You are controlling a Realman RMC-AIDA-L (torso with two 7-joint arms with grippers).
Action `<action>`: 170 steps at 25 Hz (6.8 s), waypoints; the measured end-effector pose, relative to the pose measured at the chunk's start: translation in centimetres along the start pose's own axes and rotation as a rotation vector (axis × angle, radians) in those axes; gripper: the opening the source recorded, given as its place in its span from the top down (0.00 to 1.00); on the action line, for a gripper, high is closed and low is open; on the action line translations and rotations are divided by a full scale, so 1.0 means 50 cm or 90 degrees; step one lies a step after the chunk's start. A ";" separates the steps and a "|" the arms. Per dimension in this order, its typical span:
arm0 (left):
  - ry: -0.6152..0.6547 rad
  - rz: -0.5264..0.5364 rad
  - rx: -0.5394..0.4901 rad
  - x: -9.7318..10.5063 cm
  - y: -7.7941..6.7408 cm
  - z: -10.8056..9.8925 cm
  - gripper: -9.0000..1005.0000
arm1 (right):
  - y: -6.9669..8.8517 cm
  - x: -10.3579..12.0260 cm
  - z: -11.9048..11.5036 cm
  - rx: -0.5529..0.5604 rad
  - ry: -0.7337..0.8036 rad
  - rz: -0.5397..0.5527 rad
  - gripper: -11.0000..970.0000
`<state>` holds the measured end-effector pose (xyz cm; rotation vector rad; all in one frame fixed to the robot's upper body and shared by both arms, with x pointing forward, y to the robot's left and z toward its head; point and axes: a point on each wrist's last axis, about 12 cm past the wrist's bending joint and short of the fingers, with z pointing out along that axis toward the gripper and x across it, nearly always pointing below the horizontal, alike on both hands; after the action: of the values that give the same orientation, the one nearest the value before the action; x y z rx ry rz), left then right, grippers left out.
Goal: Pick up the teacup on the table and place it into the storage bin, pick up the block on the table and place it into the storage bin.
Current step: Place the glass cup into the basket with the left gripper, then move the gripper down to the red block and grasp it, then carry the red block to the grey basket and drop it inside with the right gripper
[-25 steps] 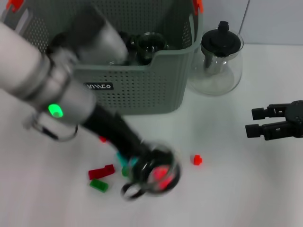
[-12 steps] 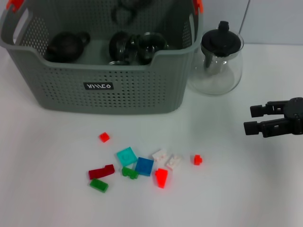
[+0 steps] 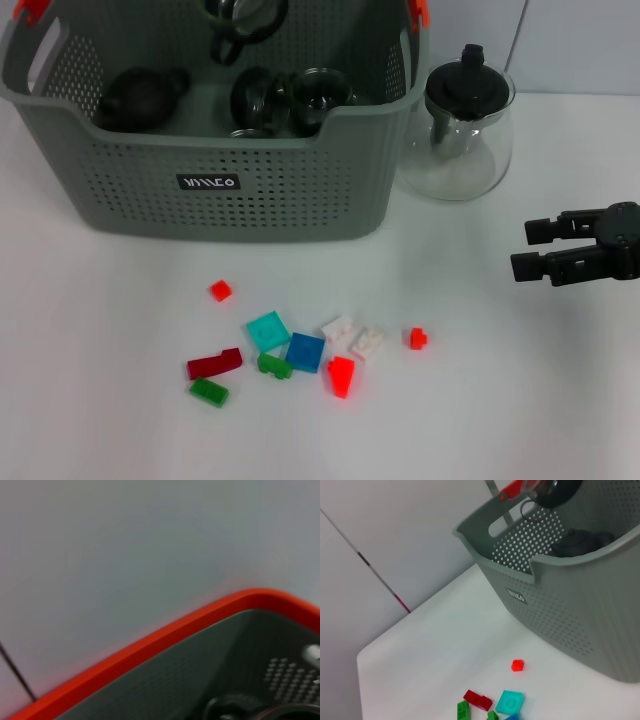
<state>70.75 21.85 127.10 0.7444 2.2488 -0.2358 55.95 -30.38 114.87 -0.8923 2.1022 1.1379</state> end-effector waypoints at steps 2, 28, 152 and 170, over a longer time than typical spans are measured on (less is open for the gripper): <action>0.015 0.003 -0.024 0.004 0.001 0.017 0.95 | -0.001 0.001 0.002 0.001 0.000 0.003 0.03; 0.122 0.098 -0.074 0.074 -0.044 0.108 0.95 | -0.012 -0.003 0.020 0.014 0.023 0.003 0.03; -0.165 0.131 0.457 0.536 -0.184 -0.003 0.13 | 0.064 -0.084 0.380 0.121 0.514 -0.346 0.41; -0.171 0.104 0.421 0.552 -0.163 -0.014 0.13 | 0.173 -0.235 0.274 0.044 0.324 -0.354 0.78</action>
<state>50.32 27.64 107.70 1.1495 1.8349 -0.9669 58.75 -11.66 121.32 -1.7349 2.0332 0.5806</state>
